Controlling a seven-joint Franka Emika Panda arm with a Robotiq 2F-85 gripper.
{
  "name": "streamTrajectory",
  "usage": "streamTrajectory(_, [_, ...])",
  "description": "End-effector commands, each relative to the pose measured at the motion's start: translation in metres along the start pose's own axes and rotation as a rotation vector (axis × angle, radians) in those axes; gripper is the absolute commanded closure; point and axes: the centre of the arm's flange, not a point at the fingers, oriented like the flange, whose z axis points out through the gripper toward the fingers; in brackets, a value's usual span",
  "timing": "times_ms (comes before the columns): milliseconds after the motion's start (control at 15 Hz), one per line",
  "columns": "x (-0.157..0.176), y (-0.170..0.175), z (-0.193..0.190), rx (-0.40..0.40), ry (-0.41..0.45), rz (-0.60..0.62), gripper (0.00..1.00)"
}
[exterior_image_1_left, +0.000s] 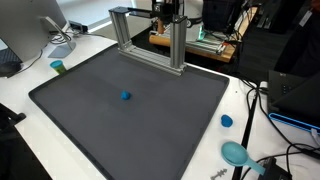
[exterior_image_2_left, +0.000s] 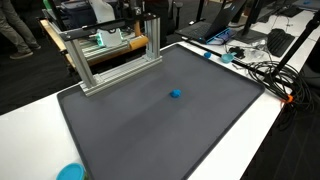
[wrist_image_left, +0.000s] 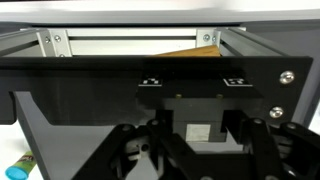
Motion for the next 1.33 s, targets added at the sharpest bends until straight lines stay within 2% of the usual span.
streamTrajectory(0, [-0.008,-0.0037,0.0062,0.004,-0.015,-0.003,0.48])
streamTrajectory(200, [-0.0081,-0.0056,0.0085,-0.01,-0.012,0.015,0.59])
streamTrajectory(267, [-0.0083,-0.0062,0.0089,-0.017,-0.012,0.016,0.67])
streamTrajectory(667, [-0.0066,-0.0105,0.0065,-0.067,-0.002,0.048,0.67])
streamTrajectory(733, [-0.0067,-0.0117,0.0063,-0.073,-0.007,0.053,0.22])
streamTrajectory(800, [-0.0069,-0.0123,0.0065,-0.071,-0.012,0.052,0.16])
streamTrajectory(867, [-0.007,-0.0127,0.0086,-0.072,-0.017,0.059,0.2])
streamTrajectory(933, [-0.0069,-0.0132,0.01,-0.073,-0.02,0.062,0.52])
streamTrajectory(1000, [-0.0065,-0.0134,0.0104,-0.072,-0.019,0.07,0.48])
streamTrajectory(1067, [-0.0064,-0.0133,0.0097,-0.064,-0.015,0.074,0.49])
streamTrajectory(1267, [-0.005,-0.0126,0.0076,-0.036,-0.016,0.081,0.7])
